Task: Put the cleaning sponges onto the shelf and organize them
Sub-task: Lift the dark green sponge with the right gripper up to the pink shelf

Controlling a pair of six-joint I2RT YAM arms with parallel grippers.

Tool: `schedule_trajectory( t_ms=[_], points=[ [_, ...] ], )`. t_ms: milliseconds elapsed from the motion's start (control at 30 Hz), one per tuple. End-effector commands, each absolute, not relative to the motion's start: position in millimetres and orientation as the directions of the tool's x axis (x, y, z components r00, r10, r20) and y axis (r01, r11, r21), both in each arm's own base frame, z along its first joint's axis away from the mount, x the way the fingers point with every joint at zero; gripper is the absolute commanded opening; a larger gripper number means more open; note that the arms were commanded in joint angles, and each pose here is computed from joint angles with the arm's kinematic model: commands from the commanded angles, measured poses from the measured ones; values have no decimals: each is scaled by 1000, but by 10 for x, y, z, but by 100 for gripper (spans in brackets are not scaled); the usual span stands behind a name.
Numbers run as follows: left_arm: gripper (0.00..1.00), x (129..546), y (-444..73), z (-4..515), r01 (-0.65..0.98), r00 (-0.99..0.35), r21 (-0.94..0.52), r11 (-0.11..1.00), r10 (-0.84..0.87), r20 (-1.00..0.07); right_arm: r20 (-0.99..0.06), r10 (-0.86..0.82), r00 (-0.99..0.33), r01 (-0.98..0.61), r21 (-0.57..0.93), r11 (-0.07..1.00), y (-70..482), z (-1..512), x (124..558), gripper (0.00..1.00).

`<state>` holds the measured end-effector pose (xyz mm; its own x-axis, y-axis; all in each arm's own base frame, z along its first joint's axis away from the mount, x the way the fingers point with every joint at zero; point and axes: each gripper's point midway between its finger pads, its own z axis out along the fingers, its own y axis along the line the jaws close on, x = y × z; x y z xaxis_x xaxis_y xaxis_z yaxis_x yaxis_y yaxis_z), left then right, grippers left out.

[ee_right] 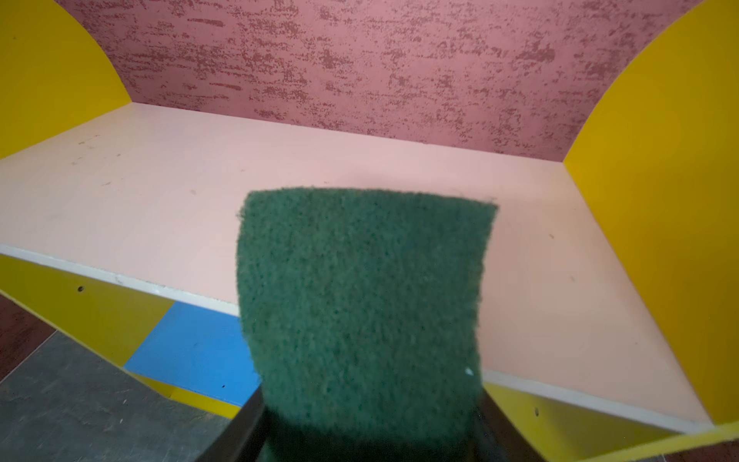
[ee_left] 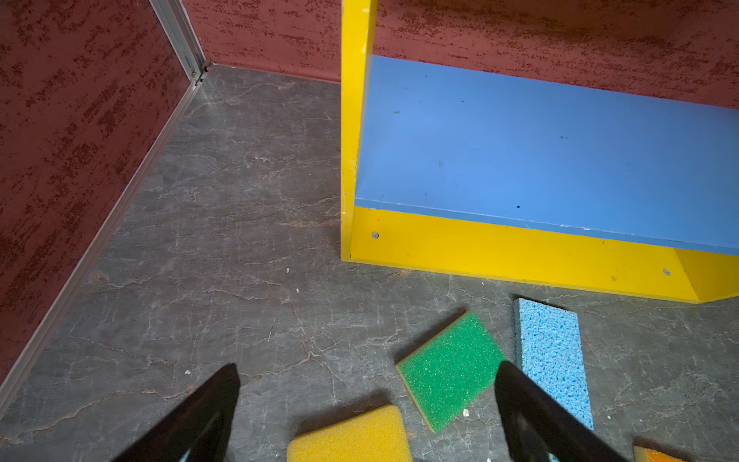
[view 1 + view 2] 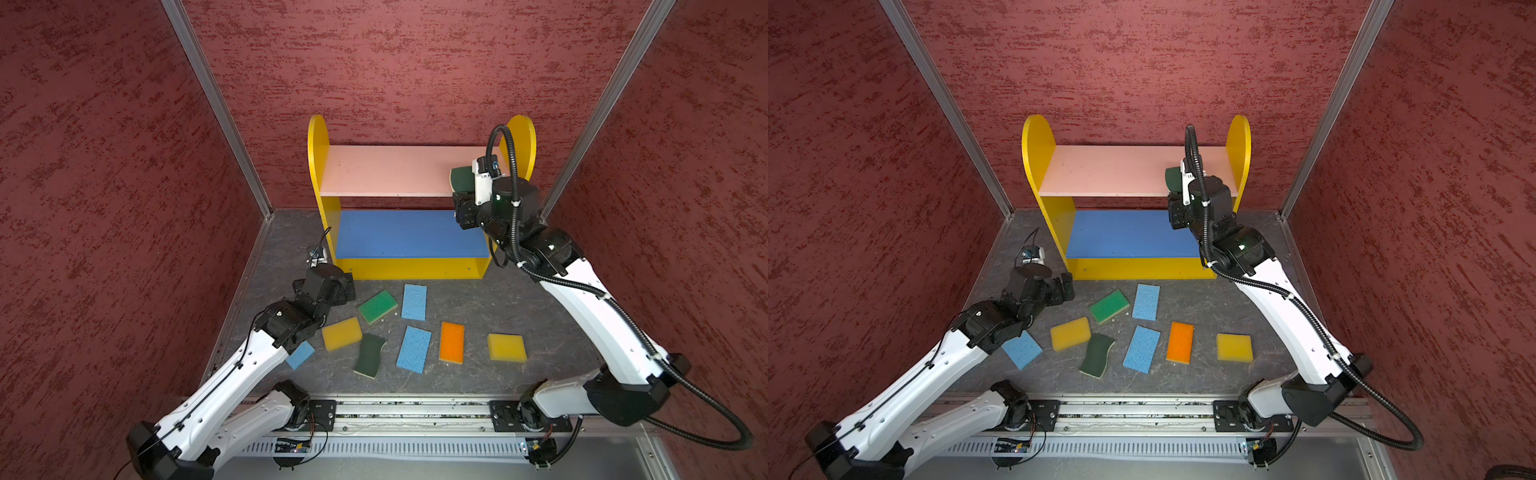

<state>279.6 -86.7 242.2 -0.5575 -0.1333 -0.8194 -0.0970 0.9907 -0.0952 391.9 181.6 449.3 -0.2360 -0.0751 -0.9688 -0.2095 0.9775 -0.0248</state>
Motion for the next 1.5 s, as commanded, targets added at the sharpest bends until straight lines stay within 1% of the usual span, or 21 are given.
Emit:
schedule_trajectory(
  t_ms=[0, 133, 300, 667, 867, 1300, 1467],
  points=[
    [100, 2868, -898, 2585, -86, -526, -91, 992, -123, -842, -987, -95, -128, -143, -77, 987, 1681, 4836, 4075, 59],
    [100, 2904, -889, 2621, -93, -522, -80, 992, -117, -845, -989, -94, -117, -119, -80, 990, 1609, 4898, 4271, 59],
    [100, 2951, -846, 2591, -99, -569, -126, 987, -160, -807, -984, -93, -153, -98, -79, 992, 1507, 4853, 4526, 59],
    [100, 3062, -772, 2561, -115, -582, -178, 977, -212, -785, -969, -90, -229, -68, -77, 995, 1330, 4661, 4884, 59],
    [100, 3131, -785, 2487, -119, -602, -172, 978, -209, -770, -956, -98, -277, -72, -81, 994, 1326, 4557, 4926, 59],
    [100, 3149, -774, 2422, -130, -611, -181, 975, -222, -760, -951, -103, -290, -71, -86, 994, 1275, 4632, 4805, 60],
    [100, 3141, -784, 2393, -132, -616, -192, 972, -233, -752, -941, -118, -317, -63, -103, 993, 1255, 4547, 4815, 60]
  ],
)
